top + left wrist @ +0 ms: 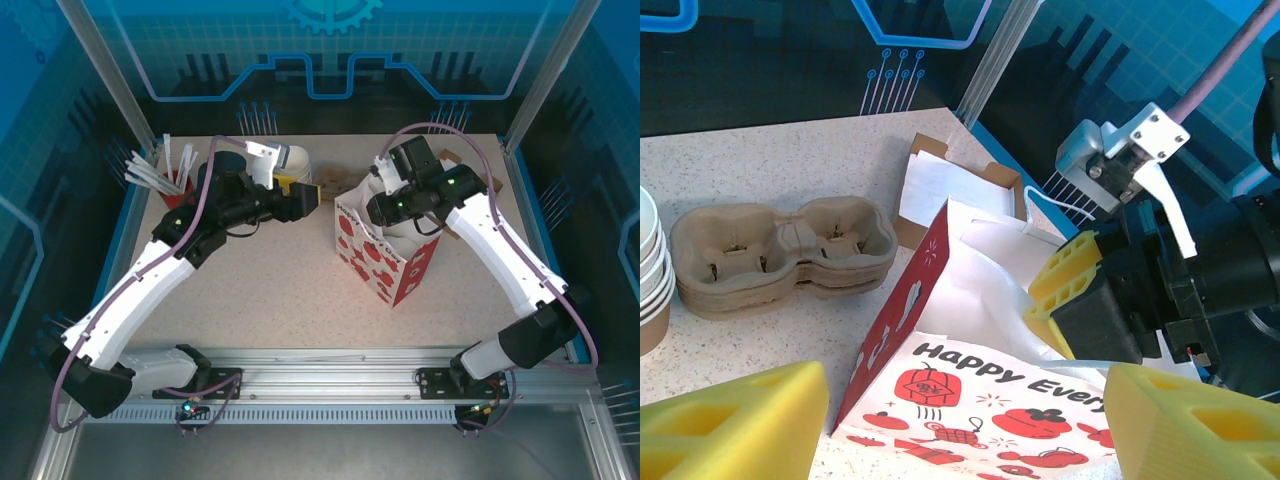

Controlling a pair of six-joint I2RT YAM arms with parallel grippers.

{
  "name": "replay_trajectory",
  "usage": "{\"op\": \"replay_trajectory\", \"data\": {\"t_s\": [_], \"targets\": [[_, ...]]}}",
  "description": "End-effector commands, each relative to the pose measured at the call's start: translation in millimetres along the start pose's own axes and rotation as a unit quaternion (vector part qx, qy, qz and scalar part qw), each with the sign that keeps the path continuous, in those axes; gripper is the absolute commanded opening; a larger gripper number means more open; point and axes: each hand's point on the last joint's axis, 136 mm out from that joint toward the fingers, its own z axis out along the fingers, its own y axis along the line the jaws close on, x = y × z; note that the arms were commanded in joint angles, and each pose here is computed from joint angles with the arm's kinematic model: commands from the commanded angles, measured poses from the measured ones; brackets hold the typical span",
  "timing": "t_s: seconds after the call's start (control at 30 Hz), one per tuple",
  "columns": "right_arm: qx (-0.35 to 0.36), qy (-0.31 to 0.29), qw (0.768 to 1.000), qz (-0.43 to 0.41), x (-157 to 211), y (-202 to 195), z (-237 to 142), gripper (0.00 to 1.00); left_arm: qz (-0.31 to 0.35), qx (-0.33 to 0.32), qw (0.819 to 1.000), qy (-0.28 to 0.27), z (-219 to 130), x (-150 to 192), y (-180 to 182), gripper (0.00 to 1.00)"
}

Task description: Pack the takeout coffee

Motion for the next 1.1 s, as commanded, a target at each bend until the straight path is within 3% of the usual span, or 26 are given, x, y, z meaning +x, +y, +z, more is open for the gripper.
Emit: {"op": "replay_trajectory", "data": {"t_s": [0.0, 0.3, 0.4, 0.57, 0.7, 0.83, 0.97, 1.07], "targets": [[-0.018, -0.016, 1.0, 0.0, -2, 4, -15, 0.34, 0.014, -0.01, 1.0, -0.002, -5, 2, 4, 0.75], [-0.037, -0.154, 0.987, 0.0, -40, 4, -92, 0.67, 0.016, -0.047, 0.999, -0.017, -18, 6, 22, 0.76], [0.019, -0.21, 0.977, 0.026, -44, -27, -119, 0.73, 0.016, -0.079, 0.996, -0.039, -29, 10, 38, 0.78], [0.22, -0.255, 0.936, 0.103, -19, -123, -141, 0.91, 0.001, -0.17, 0.98, -0.102, -49, 21, 91, 0.87], [0.311, -0.251, 0.901, 0.167, 10, -184, -135, 1.0, -0.035, -0.248, 0.956, -0.151, -71, 30, 145, 0.98], [0.381, -0.203, 0.876, 0.215, 45, -233, -109, 1.0, -0.047, -0.339, 0.922, -0.184, -94, 38, 194, 0.99], [0.42, -0.153, 0.864, 0.232, 79, -264, -81, 1.0, -0.038, -0.406, 0.896, -0.175, -103, 48, 228, 0.99], [0.419, -0.154, 0.86, 0.246, 95, -277, -61, 1.0, -0.028, -0.442, 0.884, -0.148, -104, 58, 251, 0.99]]}}
